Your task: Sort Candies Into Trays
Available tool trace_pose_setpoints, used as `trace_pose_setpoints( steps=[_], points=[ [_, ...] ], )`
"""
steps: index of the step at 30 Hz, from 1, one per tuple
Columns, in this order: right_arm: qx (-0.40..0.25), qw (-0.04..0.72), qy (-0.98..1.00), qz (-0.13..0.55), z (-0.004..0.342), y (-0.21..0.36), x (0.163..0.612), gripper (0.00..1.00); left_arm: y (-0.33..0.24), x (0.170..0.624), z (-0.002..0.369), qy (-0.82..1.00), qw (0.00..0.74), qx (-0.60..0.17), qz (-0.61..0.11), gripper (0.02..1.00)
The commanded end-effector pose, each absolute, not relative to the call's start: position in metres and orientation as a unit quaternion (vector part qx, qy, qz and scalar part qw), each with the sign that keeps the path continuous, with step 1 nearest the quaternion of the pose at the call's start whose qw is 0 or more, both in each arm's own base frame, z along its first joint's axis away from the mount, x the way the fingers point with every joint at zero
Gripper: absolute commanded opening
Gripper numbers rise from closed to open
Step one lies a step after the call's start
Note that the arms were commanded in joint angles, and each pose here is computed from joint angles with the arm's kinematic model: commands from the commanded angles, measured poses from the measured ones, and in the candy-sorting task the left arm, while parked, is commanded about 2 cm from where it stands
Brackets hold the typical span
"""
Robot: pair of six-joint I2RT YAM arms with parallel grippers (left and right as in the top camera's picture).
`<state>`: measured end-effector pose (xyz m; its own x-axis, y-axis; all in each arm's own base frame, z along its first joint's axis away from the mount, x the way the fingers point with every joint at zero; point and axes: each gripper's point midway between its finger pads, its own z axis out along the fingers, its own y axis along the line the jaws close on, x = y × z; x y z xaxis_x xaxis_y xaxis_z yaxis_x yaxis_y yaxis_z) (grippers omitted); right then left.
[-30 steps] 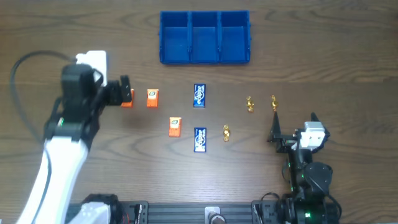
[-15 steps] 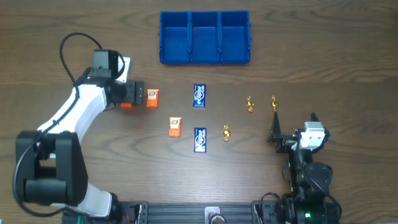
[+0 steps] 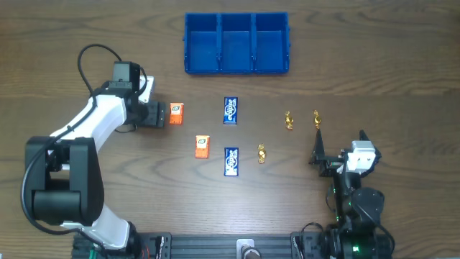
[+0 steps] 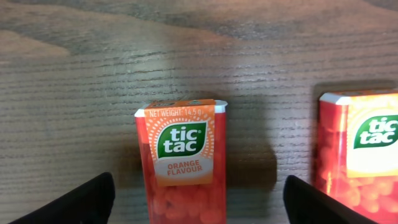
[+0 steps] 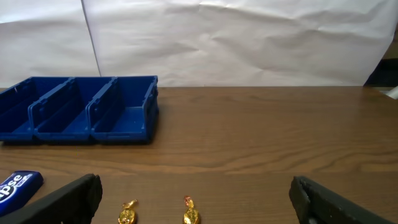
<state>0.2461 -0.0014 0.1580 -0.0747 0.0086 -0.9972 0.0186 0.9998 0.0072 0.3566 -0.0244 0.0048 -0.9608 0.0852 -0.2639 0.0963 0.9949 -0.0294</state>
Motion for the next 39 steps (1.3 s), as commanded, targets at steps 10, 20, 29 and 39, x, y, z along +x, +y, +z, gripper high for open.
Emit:
trace_pose_setpoints(
  steps=[10, 20, 29, 39],
  points=[
    [0.009, 0.68, 0.733, -0.009, 0.157, -0.003, 0.246, 0.998, -0.01, 0.363, 0.002, 0.991, 0.132, 0.024, -0.011, 0.755],
    [0.009, 0.68, 0.733, -0.009, 0.157, -0.003, 0.246, 0.998, -0.013, 0.367, -0.004, 0.99, 0.136, 0.026, -0.02, 0.744],
    [0.009, 0.68, 0.733, -0.009, 0.157, -0.003, 0.246, 0.998, -0.015, 0.368, -0.005, 0.99, 0.138, 0.026, -0.026, 0.435],
    [0.009, 0.68, 0.733, -0.009, 0.157, -0.003, 0.246, 0.998, -0.03, 0.405, 0.061, 0.977, 0.206, -0.013, -0.046, 0.27]
  ],
)
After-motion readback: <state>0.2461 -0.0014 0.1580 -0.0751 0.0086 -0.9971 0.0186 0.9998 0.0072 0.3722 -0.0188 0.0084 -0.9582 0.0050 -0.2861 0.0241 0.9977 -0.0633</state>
